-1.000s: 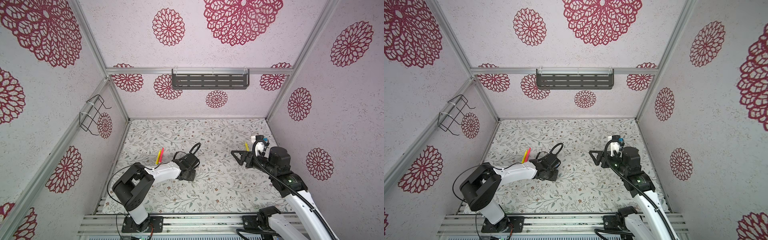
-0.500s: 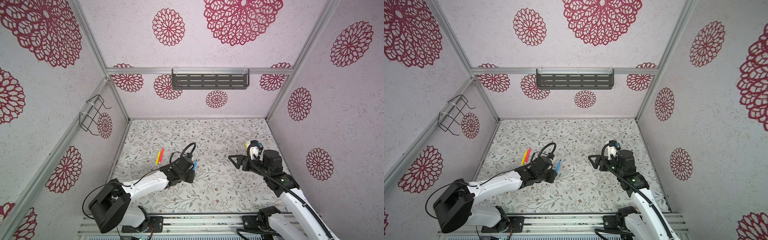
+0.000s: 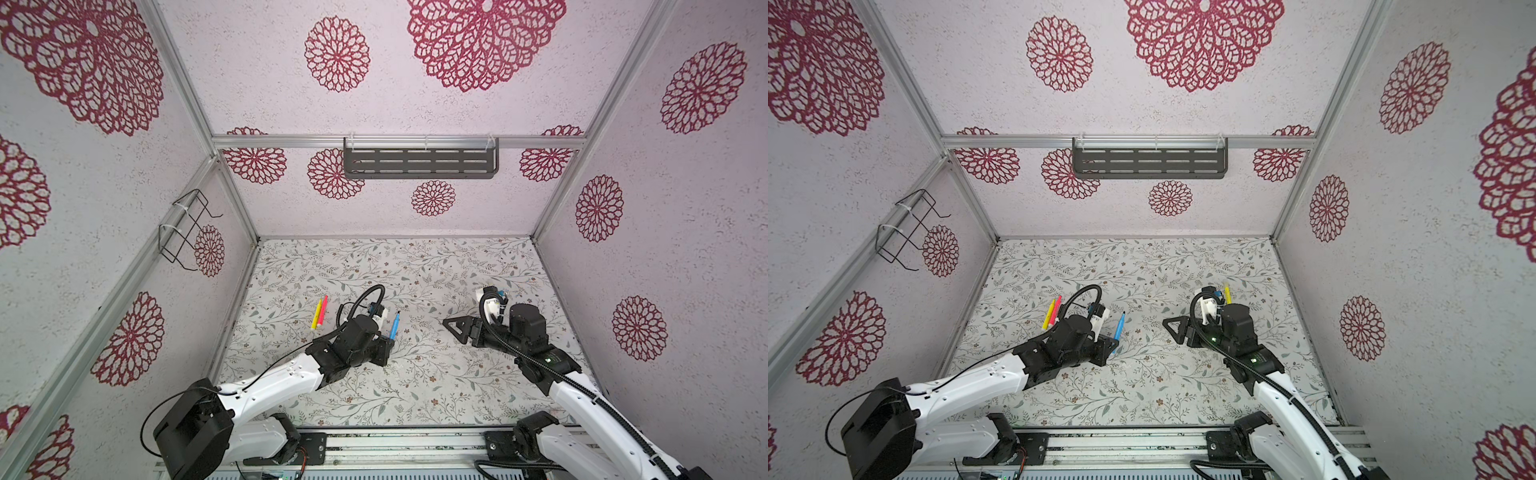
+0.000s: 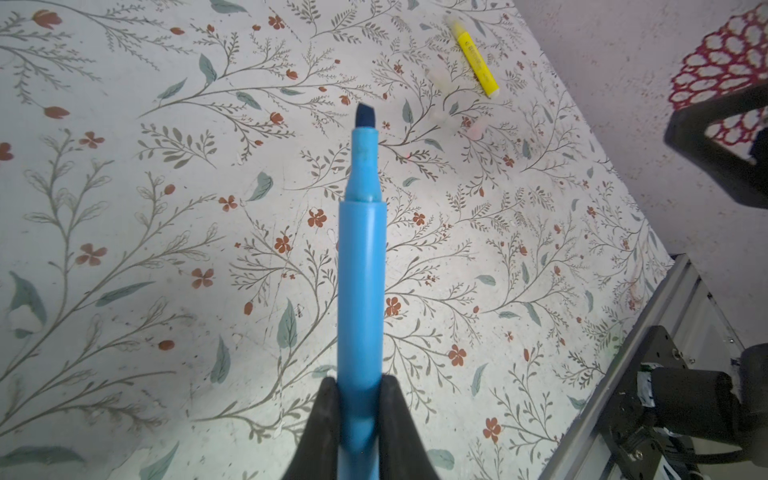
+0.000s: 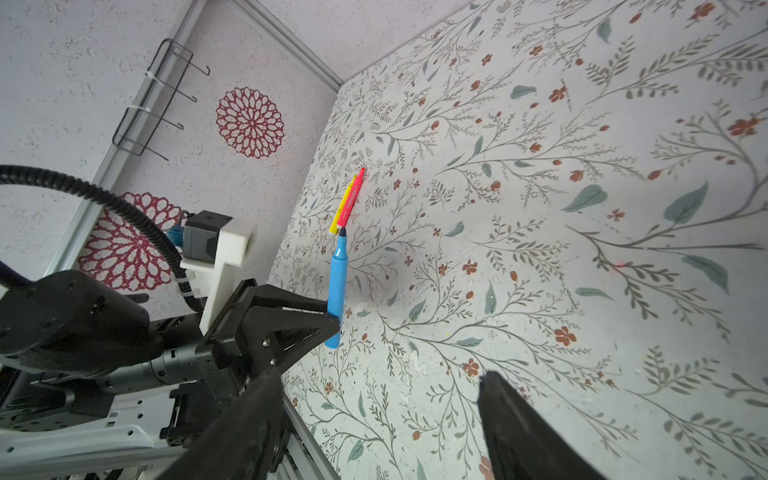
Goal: Insert the pens into the pen caps
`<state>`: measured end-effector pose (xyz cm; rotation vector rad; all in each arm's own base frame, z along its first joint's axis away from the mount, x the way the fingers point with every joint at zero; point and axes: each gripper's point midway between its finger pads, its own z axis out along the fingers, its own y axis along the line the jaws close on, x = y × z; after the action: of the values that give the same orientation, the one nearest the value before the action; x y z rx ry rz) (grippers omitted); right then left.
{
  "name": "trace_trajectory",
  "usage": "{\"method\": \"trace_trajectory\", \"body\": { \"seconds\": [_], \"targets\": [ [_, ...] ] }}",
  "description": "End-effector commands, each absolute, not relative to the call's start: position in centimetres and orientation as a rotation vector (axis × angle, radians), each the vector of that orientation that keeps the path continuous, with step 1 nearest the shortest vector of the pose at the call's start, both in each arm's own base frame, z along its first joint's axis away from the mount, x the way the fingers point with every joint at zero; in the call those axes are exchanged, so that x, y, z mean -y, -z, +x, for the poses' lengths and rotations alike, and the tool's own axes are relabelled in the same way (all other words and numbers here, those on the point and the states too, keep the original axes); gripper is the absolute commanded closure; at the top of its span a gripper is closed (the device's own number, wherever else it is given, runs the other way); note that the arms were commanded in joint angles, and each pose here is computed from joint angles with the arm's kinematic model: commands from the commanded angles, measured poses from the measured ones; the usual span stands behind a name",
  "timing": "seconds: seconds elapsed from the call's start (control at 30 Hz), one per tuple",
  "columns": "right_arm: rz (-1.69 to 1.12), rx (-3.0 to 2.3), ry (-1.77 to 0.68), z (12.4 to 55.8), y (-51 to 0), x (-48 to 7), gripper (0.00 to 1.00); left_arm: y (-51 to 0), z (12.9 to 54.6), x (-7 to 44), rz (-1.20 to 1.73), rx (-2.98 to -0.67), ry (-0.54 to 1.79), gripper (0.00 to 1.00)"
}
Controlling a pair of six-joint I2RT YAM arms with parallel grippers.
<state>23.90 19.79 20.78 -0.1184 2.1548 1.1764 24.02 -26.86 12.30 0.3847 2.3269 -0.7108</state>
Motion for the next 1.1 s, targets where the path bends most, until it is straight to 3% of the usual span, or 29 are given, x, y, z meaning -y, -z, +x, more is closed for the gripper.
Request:
{"method": "trace_trajectory", "body": {
  "seconds": [0.0, 1.07],
  "targets": [
    [-0.148, -2.093, -1.222, 24.2, -22.1, -21.2, 0.24, -14.2, 23.9, 27.6, 0.373, -2.246, 0.776, 0.94],
    [-0.38, -2.126, -1.359, 23.3, -21.2, -31.9, 0.37, -16.5, 22.5, 28.8, 0.403, -2.145, 0.85, 0.93]
  ]
}}
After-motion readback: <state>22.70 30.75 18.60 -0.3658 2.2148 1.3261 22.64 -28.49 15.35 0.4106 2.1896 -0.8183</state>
